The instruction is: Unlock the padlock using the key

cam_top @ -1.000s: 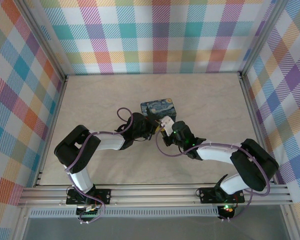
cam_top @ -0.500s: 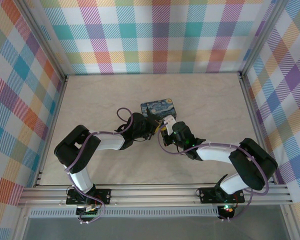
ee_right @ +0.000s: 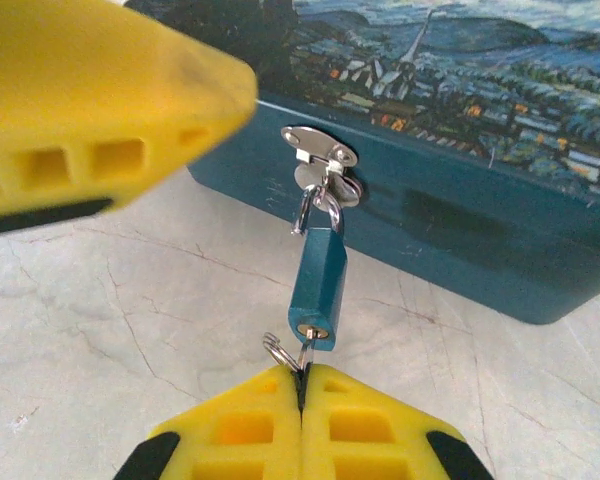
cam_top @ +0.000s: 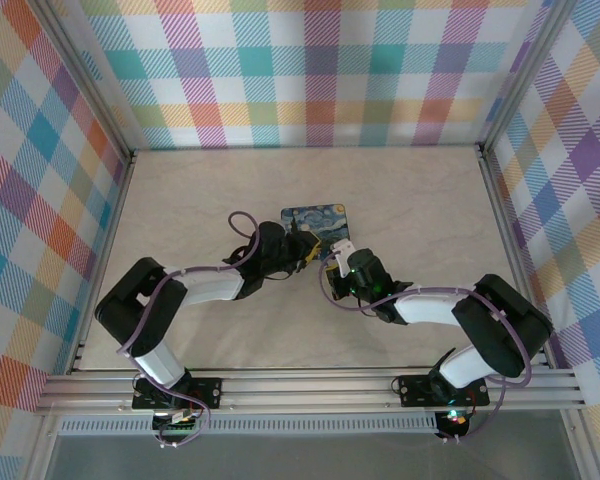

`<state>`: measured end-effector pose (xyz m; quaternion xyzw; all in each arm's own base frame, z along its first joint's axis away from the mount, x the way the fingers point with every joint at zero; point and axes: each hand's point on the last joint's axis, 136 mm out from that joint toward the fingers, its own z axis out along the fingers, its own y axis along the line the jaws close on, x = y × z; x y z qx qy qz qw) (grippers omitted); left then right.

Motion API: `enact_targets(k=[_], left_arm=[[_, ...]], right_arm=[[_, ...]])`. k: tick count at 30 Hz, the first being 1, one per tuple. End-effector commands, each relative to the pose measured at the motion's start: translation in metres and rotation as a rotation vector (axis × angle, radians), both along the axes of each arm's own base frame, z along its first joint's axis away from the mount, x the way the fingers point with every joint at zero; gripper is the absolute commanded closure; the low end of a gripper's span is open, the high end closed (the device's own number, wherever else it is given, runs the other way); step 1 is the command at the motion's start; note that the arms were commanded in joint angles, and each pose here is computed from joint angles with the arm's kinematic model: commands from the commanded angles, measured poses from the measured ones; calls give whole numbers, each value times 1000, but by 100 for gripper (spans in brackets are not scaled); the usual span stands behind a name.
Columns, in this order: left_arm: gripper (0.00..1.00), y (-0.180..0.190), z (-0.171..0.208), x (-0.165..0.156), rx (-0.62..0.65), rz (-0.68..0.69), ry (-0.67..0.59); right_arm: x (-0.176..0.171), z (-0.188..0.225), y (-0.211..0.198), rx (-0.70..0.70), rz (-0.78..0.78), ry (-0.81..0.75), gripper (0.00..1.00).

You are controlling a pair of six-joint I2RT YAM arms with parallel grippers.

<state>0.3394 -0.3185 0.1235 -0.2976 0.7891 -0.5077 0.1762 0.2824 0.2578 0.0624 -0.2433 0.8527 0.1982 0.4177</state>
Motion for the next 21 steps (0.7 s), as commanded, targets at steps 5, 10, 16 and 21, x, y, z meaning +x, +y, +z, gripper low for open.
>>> enact_targets(k=[5,10,16,21], left_arm=[[60,35,14,2,132,25,-42],[53,72,25,3,241,39,-63],[43,108,29,10,305,47,-56],[41,115,27,18,309,37,-53]], right_arm=[[-3,-4,0,46,11,29,100],[-3,-1,-2,76,13,43,100],[2,4,-12,151,-16,96,100],[4,8,-17,244,-22,177,100]])
